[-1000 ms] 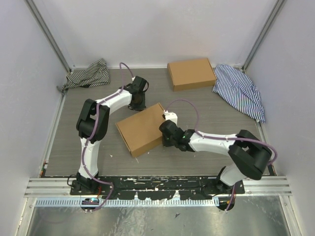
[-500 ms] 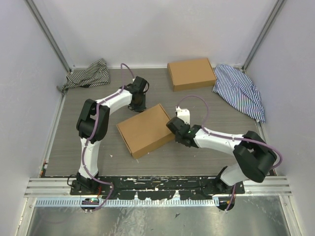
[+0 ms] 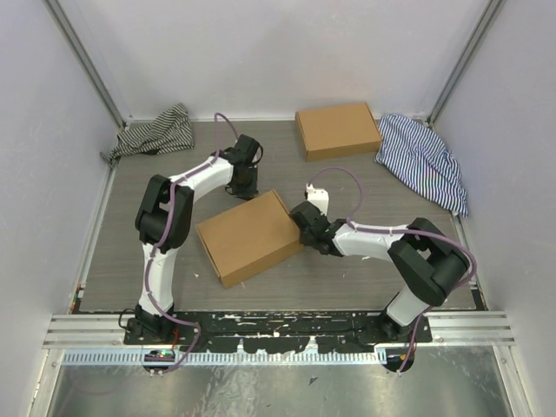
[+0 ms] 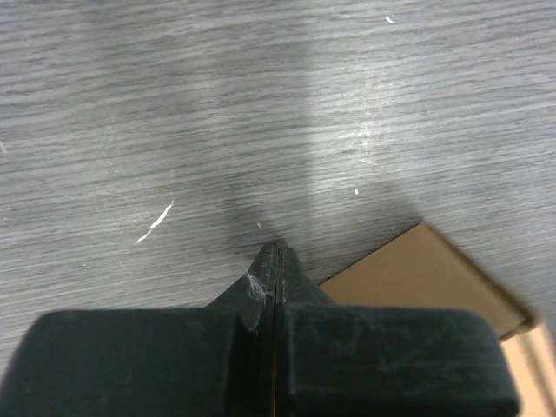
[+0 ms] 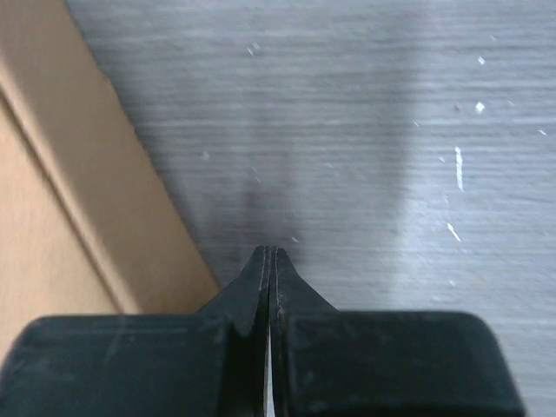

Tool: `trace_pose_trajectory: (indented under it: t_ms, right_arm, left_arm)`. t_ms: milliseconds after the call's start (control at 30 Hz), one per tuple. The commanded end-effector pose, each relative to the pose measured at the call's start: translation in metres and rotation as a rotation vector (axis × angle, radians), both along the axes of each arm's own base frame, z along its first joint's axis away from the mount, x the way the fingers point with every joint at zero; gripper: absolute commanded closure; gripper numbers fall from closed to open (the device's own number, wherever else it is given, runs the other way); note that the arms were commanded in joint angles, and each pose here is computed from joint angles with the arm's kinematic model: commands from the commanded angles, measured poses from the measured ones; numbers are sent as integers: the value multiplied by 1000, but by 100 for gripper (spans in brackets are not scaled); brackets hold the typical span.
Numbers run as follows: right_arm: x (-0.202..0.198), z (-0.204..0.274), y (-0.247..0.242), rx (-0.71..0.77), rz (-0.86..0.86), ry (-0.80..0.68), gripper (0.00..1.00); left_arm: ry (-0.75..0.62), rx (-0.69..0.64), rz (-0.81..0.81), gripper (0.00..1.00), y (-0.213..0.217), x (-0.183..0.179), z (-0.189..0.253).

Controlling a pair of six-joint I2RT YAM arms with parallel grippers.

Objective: Fold the paper box

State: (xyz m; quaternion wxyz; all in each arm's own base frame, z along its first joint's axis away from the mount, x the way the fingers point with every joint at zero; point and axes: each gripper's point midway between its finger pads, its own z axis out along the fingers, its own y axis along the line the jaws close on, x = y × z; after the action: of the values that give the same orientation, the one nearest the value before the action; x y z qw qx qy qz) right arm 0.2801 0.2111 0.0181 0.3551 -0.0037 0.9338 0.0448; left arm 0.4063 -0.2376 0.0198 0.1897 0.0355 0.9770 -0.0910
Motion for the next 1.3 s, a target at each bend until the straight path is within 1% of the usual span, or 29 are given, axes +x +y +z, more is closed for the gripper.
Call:
trace_pose_trajectory:
  t_ms: [0, 67, 233, 333, 467, 600, 633, 667, 733, 767, 867, 1000, 1100, 1167, 1267]
  right_arm:
    - [27, 12, 38, 153, -36, -78, 99]
    - [27, 9, 34, 122, -59, -63, 99]
    - [2, 13, -4, 5, -130, -23, 99]
    - [-22, 28, -18, 16, -106, -8, 99]
    - [-58, 49, -9, 84, 34, 1, 99]
    - [-94, 59, 30, 224, 278, 41, 99]
    - [-105, 57, 40, 254, 331, 64, 99]
    - [-108, 57, 48, 269, 357, 55, 99]
    - [-108, 46, 51, 241, 347, 51, 99]
    - [-101, 42, 48, 214, 312, 33, 99]
    - [-93, 26, 49, 169, 286, 33, 99]
    - [-87, 15, 57, 155, 272, 47, 99]
    - [-79, 8, 61, 149, 245, 31, 99]
    - [-70, 5, 64, 143, 209, 8, 99]
    - [-52, 10, 72, 184, 145, -68, 99]
  left_arm:
    - [75, -31, -55, 100, -15, -16, -9]
    - [71, -12, -54, 100, -11, -16, -9]
    - [63, 31, -46, 100, -2, -14, -4]
    - [64, 47, -37, 100, 1, -15, -3]
    - [62, 73, -20, 100, 6, -15, -2]
    - [60, 91, 1, 100, 12, -17, 0]
    - [55, 97, 8, 100, 14, -18, 1]
    - [49, 95, 11, 100, 14, -18, 1]
    - [43, 82, 15, 100, 14, -19, 2]
    - [47, 77, 13, 100, 13, -21, 2]
    - [56, 69, 8, 100, 12, -24, 2]
    - [55, 52, 7, 100, 10, -25, 4]
    - [61, 26, -3, 100, 6, -28, 3]
    - [71, 4, -11, 100, 2, -30, 1]
    - [85, -30, -30, 100, -8, -34, -2]
